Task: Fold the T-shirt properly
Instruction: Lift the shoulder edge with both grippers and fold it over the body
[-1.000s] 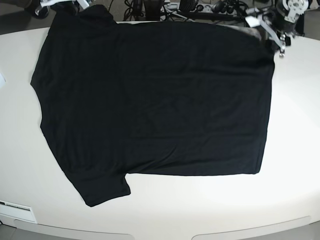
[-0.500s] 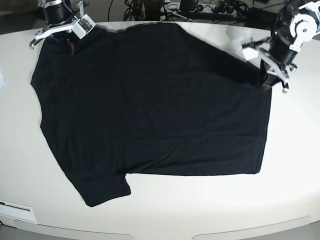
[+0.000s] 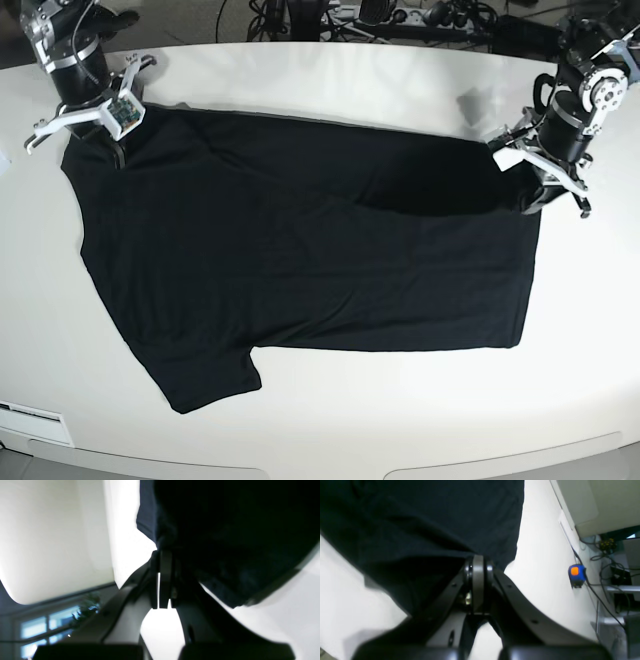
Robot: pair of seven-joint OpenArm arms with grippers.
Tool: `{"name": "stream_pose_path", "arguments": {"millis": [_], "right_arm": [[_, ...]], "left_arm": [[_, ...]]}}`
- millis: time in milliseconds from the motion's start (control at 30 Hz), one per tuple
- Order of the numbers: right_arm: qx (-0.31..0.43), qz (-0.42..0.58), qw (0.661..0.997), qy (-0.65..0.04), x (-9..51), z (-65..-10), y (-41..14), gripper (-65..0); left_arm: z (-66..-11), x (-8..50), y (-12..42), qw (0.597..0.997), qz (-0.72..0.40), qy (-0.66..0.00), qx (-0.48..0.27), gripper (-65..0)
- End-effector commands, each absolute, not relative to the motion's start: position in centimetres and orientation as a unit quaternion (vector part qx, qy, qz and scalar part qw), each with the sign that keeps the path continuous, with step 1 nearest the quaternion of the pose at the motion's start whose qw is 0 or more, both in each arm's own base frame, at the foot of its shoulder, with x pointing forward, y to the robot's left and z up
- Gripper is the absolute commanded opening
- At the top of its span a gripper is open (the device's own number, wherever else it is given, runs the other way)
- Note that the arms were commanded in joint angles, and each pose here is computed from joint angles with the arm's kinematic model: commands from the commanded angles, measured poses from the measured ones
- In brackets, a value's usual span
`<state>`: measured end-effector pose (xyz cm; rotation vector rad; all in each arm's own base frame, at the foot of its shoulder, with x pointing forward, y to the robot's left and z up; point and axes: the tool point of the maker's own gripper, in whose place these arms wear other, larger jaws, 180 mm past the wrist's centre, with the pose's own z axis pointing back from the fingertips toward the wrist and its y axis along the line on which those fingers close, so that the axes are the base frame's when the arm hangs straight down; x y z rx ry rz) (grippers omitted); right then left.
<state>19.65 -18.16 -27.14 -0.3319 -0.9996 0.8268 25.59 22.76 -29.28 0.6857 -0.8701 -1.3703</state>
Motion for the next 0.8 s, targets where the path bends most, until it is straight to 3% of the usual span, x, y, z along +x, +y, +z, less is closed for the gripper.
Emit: {"name": "stream_pose_path", "arguments": {"millis": [0,133,433,767], "right_arm": [[-0.142,0.388,0.768,-0.488,20.3,-25.9,-17.3,-65.0],[-0.14,0.388,0.771,-0.485,21.4,-26.8,-18.0,-65.0],[-0.139,0.379,0.775,-0.487,23.7,-27.7,-19.1,-65.0],[-0.057,0.378,0.775,-0.503,24.1,-27.2,-16.6,-65.0]], "left_arm": [[-28.4,26.3,23.0,0.627,-0.595,-0.393,0.314,-65.0],[-28.7,26.8,24.0,0.644,-0.561,-0.4,0.333,-65.0],[-27.1,27.7,25.5,0.626,-0.522,-0.416,0.404,-65.0],[-28.1,27.3,24.4,0.65,-0.495,-0.428,0.385,-65.0]]}}
